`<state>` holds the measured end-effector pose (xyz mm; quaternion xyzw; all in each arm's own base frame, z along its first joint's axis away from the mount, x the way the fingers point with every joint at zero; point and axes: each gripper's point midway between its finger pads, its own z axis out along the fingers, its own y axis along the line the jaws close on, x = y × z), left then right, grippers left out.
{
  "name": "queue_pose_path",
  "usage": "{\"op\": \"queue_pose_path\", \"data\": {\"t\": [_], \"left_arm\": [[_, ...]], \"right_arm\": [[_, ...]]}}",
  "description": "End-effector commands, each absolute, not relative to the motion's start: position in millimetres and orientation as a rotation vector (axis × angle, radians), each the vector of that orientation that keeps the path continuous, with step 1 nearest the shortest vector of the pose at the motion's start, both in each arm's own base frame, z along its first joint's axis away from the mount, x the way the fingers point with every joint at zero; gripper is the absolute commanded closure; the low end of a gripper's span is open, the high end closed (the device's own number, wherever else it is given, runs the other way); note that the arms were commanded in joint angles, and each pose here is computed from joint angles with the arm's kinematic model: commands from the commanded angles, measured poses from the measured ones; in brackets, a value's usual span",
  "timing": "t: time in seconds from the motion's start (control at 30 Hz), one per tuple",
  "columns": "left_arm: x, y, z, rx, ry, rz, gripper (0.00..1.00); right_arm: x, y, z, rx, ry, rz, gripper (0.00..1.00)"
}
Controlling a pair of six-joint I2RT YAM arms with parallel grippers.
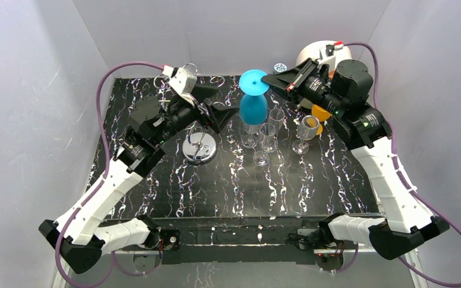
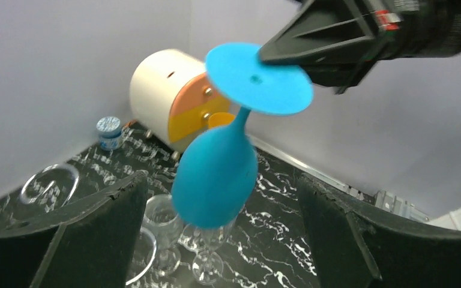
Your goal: Place the wine glass upside down on the wine glass rack
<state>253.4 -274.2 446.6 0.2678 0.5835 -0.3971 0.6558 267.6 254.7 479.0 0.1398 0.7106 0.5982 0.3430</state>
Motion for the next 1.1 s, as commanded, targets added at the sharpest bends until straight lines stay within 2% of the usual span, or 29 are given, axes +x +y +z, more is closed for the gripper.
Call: {"op": "queue_pose_path", "data": {"t": [0.0,0.2,0.33,0.63,0.7,0.8,0.93,1.07], "left_arm": [[271,-246,443,0.41,1.505,-0.786,0.08],[288,-185,438,0.129,1.662,-0.508,0.07],[282,-140,440,0.014,1.722,-0.319,0.05],[248,-99,438,-0.031,1.721,-0.251,0.05],[243,-98,439,0.009,1.734,-0.246,0.02],[240,-88,432,0.032,1.783,-0.169,0.02],[240,-75,435,-0.001,1.734,-0.115,0.02],[243,-53,437,-0.145,1.726,-0.017,0.02]], "right_arm": [[282,229,510,0.374,1.69,1.391,0.99],[309,234,506,0.344,1.68,1.309,0.99],[329,239,498,0.322,1.683,1.244,0.99],[373,265,485,0.265,1.702,1.224,0.99],[384,272,477,0.267,1.725,1.217,0.99],[396,279,469,0.27,1.755,1.214,0.99],[405,295,459,0.243,1.776,1.237,0.99],[414,314,452,0.197,1.789,1.254,0.99]]}}
